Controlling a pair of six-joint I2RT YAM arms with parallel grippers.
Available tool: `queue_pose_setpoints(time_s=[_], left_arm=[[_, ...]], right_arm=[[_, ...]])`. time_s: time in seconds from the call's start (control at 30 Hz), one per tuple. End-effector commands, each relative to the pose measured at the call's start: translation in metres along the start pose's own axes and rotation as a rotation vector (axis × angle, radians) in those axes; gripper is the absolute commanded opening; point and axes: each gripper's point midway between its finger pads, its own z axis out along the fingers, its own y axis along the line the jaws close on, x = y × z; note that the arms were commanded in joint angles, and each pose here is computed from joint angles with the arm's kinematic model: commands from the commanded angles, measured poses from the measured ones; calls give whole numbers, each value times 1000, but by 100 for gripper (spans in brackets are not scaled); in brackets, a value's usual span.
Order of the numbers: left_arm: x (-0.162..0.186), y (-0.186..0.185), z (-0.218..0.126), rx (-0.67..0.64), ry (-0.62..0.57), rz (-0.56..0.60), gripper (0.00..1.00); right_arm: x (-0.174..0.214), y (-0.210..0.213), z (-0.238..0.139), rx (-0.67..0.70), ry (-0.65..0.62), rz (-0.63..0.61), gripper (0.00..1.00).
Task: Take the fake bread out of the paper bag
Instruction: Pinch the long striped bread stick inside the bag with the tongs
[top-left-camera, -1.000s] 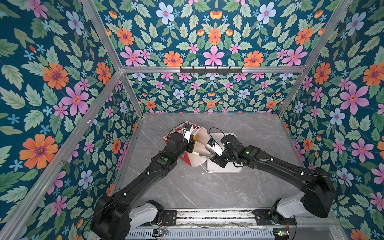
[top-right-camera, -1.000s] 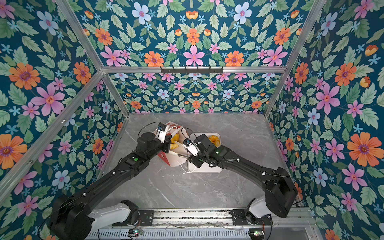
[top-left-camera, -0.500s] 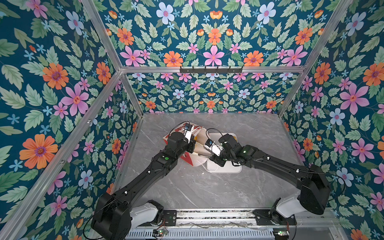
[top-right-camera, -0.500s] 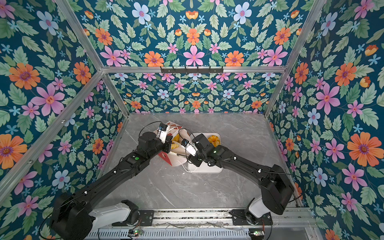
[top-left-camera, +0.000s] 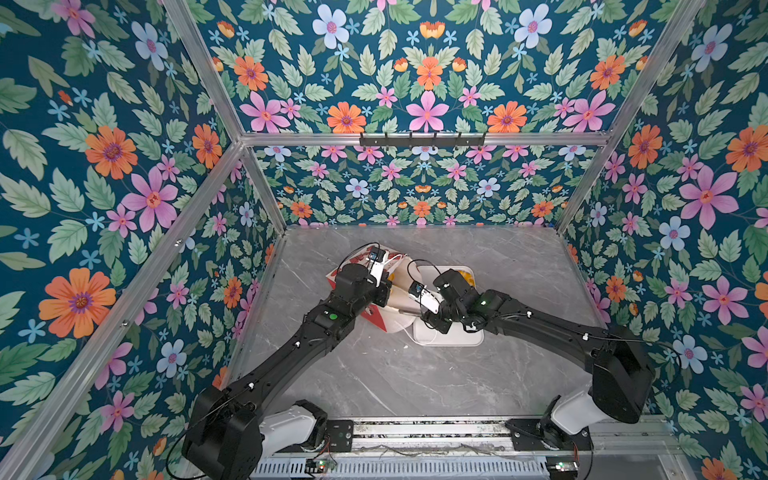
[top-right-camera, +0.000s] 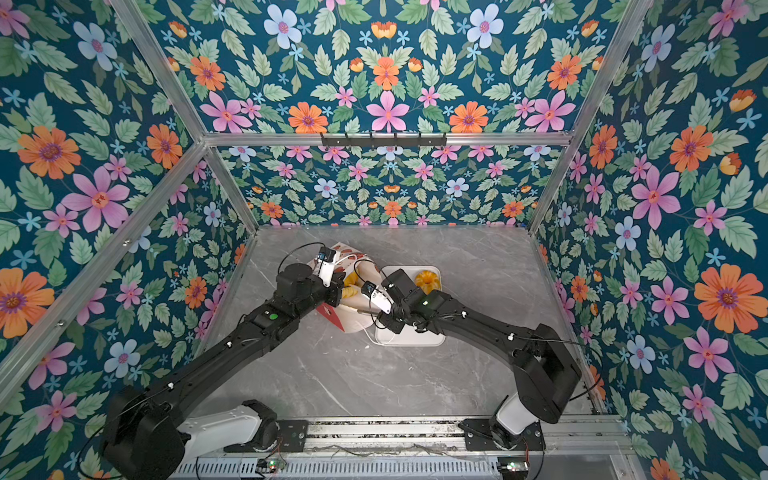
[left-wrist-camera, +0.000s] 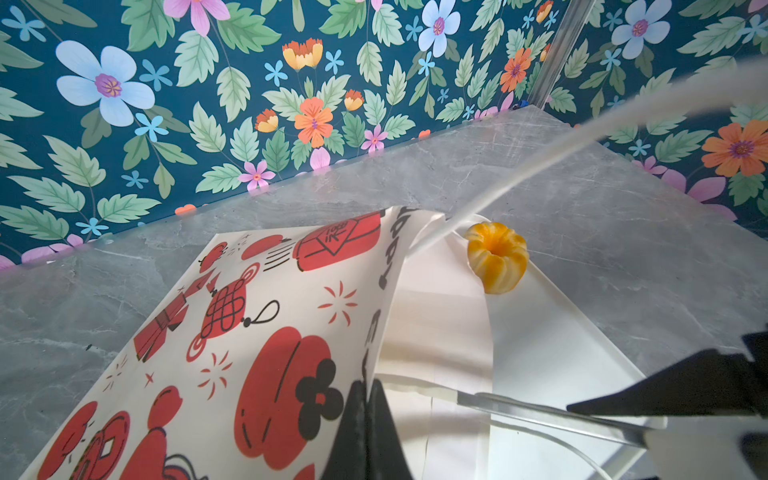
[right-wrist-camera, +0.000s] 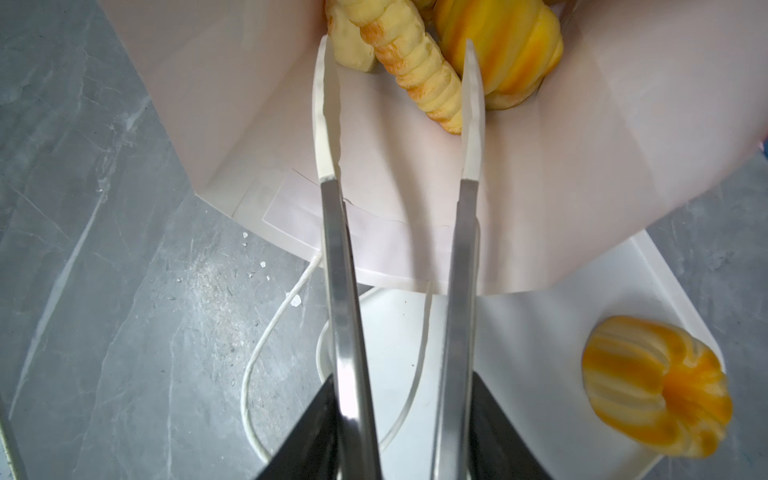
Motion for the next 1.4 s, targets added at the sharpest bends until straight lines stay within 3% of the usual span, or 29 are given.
queue_pose_setpoints(time_s=[0.0, 0.27, 0.53, 1.37], left_arm=[[-11, -2, 0, 12, -44, -1, 0], [-12, -2, 0, 11, -48, -2, 0], [-11, 0, -2, 3, -52, -2, 0], [-8, 23, 3, -132, -88, -24, 0]], right_arm=[[-15, -5, 3, 33, -40, -34, 45], [-23, 3, 19, 63, -17, -107, 43], [-20, 1, 27, 89, 13, -110, 28], [-1, 5, -66, 59, 155, -1, 22]])
